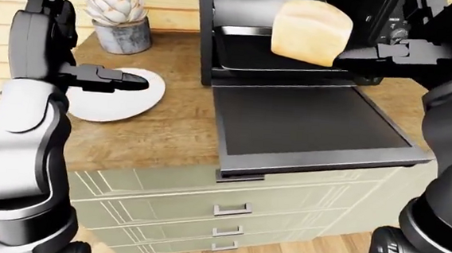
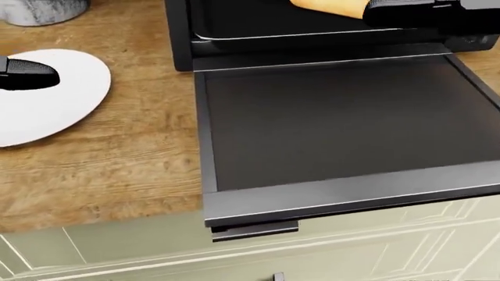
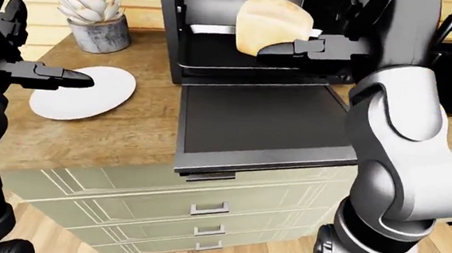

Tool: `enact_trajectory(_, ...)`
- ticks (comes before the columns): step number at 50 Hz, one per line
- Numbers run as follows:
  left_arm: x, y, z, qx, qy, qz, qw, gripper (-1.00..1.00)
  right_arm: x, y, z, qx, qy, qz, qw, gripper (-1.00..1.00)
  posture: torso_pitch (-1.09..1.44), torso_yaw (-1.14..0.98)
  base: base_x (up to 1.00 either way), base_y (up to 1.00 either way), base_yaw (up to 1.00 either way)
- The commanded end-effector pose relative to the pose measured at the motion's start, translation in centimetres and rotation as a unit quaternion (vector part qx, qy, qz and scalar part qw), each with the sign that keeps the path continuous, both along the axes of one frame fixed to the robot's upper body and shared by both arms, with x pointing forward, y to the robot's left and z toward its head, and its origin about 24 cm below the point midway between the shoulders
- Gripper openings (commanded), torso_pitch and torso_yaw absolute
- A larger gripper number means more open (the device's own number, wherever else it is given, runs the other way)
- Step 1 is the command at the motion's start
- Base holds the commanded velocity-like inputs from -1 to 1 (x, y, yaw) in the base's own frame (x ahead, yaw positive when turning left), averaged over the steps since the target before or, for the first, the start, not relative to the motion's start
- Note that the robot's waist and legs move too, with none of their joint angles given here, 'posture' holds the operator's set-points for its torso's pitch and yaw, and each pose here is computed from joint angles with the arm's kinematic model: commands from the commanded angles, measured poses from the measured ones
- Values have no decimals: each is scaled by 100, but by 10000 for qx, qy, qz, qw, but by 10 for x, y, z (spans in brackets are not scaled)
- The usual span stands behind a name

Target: Pick the bread from the tray and place it on the plate on the counter.

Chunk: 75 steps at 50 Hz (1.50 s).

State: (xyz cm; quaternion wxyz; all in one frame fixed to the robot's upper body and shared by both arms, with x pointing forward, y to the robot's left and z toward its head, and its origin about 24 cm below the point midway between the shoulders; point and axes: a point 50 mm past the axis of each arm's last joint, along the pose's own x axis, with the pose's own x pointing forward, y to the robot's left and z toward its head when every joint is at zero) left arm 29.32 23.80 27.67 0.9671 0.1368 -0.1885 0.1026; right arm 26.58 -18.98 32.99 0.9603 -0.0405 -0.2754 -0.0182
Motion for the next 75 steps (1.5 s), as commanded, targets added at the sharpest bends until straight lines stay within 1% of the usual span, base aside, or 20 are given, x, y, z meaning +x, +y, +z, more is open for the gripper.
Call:
enact_trajectory(1,-8,-1,19,134,-482,7,9987,100,-9,-1,16,-16,-426,-44,9991,100,0,0,0,0,0)
enact_trajectory(7,-8,-2,17,127,-469,4,9988,100,-8,-2,18,-1,-500,-100,9987,100,0,0,2,6,0)
enact_trajectory(23,-6,-6,12,165,-413,-34,9990,100,-6,-3,12,73,-490,-96,9987,100,0,0,13,13,0)
enact_trajectory(29,-7,-5,15,182,-425,-24,9989,100,-4,-1,13,50,-495,-73,9987,100,0,0,17,14,0)
enact_trajectory(49,-7,-6,14,216,-408,-16,9989,100,-8,-3,11,91,-508,-26,9987,100,0,0,17,11,0)
enact_trajectory(50,-7,-6,15,215,-415,-20,9989,100,-9,-3,11,99,-515,-41,9986,100,0,0,17,0,0)
enact_trajectory(51,-7,-6,16,214,-425,-22,9989,100,-13,-3,15,153,-714,77,9973,100,0,0,0,0,0)
enact_trajectory(52,-8,-6,16,218,-428,-22,9988,100,-13,-3,15,132,-658,6,9977,100,0,0,0,0,0)
enact_trajectory(55,-8,-5,15,220,-425,-21,9989,100,-12,-5,14,104,-637,-63,9979,100,0,0,0,0,0)
enact_trajectory(67,-7,-4,14,195,-436,1,9989,100,-11,-5,16,90,-604,-134,9980,100,0,0,0,0,0)
enact_trajectory(71,-7,-4,14,160,-444,-5,9989,100,-11,-8,17,69,-557,-215,9982,100,0,0,0,0,0)
enact_trajectory(74,-7,-4,14,150,-448,-2,9989,100,-9,-12,18,24,-459,-371,9983,100,0,0,0,0,0)
enact_trajectory(75,-7,-4,14,152,-441,-3,9989,100,-9,-12,18,19,-436,-376,9983,100,0,0,0,0,0)
